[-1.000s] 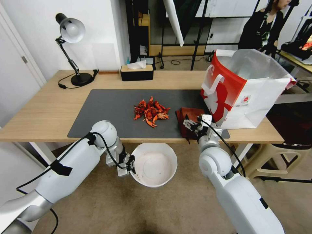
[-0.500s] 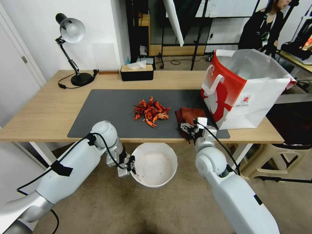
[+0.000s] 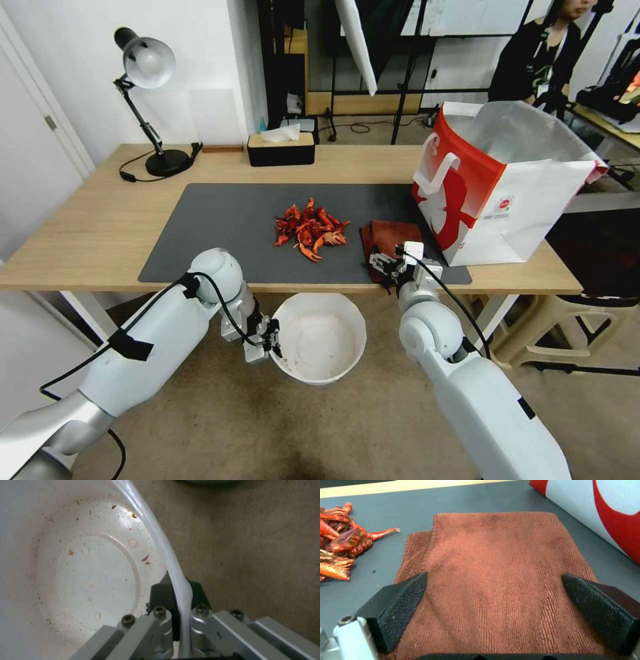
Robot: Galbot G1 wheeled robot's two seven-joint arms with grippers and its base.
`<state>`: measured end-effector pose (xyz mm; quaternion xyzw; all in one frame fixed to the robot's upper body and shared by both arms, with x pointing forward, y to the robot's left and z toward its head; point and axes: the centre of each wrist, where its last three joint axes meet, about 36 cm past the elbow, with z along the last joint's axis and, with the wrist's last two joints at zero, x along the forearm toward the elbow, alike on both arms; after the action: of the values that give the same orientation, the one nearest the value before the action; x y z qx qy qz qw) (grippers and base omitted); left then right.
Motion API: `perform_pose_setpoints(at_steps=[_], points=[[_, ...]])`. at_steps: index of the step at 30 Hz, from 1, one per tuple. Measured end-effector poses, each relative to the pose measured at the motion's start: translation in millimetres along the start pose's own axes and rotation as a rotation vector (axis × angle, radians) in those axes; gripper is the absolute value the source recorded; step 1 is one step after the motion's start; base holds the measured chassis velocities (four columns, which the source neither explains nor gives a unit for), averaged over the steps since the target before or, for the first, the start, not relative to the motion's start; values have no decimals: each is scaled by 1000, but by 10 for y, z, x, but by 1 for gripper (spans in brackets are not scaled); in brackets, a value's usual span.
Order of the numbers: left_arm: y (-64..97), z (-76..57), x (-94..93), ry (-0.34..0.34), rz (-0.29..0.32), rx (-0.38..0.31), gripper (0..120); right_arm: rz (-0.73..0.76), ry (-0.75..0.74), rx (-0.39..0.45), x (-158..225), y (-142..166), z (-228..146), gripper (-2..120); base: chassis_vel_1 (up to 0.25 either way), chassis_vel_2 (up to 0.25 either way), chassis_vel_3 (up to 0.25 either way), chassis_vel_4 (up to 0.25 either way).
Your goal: Sweep shrimp from table into container with towel, then put container into takeout bag.
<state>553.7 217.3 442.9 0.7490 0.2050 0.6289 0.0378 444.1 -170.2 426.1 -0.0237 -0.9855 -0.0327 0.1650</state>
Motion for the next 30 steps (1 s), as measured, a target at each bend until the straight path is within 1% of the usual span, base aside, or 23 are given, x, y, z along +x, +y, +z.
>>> perform_pose_setpoints(at_steps=[6, 7, 8, 9, 12, 14, 16, 17, 20, 21, 24, 25, 26, 28, 29, 30], points=[[8, 11, 9, -2, -3, 0, 0, 0, -3, 14, 7, -17, 14, 96, 0, 0, 0, 0], [8, 13, 8, -3, -4, 0, 0, 1, -5, 18, 4, -21, 19, 94, 0, 0, 0, 0], [11, 14, 8, -3, -5, 0, 0, 2, -9, 23, 1, -23, 22, 88, 0, 0, 0, 0], [11, 14, 8, -3, -5, 0, 0, 2, -9, 23, 1, -23, 22, 88, 0, 0, 0, 0], [27, 13, 4, -5, -9, -2, 0, 2, -16, 31, 2, -26, 34, 77, 0, 0, 0, 0], [27, 12, 4, -5, -9, -2, 0, 2, -16, 31, 2, -26, 34, 77, 0, 0, 0, 0], [40, 9, 1, -6, -12, -4, 0, 2, -15, 33, 12, -28, 41, 67, 0, 0, 0, 0], [40, 9, 1, -6, -12, -4, 0, 2, -15, 33, 12, -28, 41, 67, 0, 0, 0, 0], [52, 2, 2, -8, -16, -7, 0, 2, -13, 32, 25, -28, 46, 56, 0, 0, 0, 0], [52, 2, 2, -8, -16, -7, 0, 2, -13, 32, 25, -28, 46, 56, 0, 0, 0, 0], [61, -1, 5, -8, -19, -8, 0, 2, -9, 29, 36, -31, 43, 41, 0, 0, 0, 0], [61, -1, 5, -8, -19, -8, 0, 2, -9, 29, 36, -31, 43, 41, 0, 0, 0, 0], [62, -2, 6, -8, -20, -9, 0, 2, -6, 28, 39, -31, 42, 37, 0, 0, 0, 0], [66, -5, 11, -8, -22, -10, 0, 2, 0, 27, 48, -33, 40, 26, 0, 0, 0, 0], [66, -5, 11, -8, -22, -10, 0, 2, 0, 27, 48, -33, 40, 26, 0, 0, 0, 0], [66, -5, 13, -8, -23, -10, 0, 3, 1, 28, 51, -37, 39, 21, 0, 0, 0, 0]])
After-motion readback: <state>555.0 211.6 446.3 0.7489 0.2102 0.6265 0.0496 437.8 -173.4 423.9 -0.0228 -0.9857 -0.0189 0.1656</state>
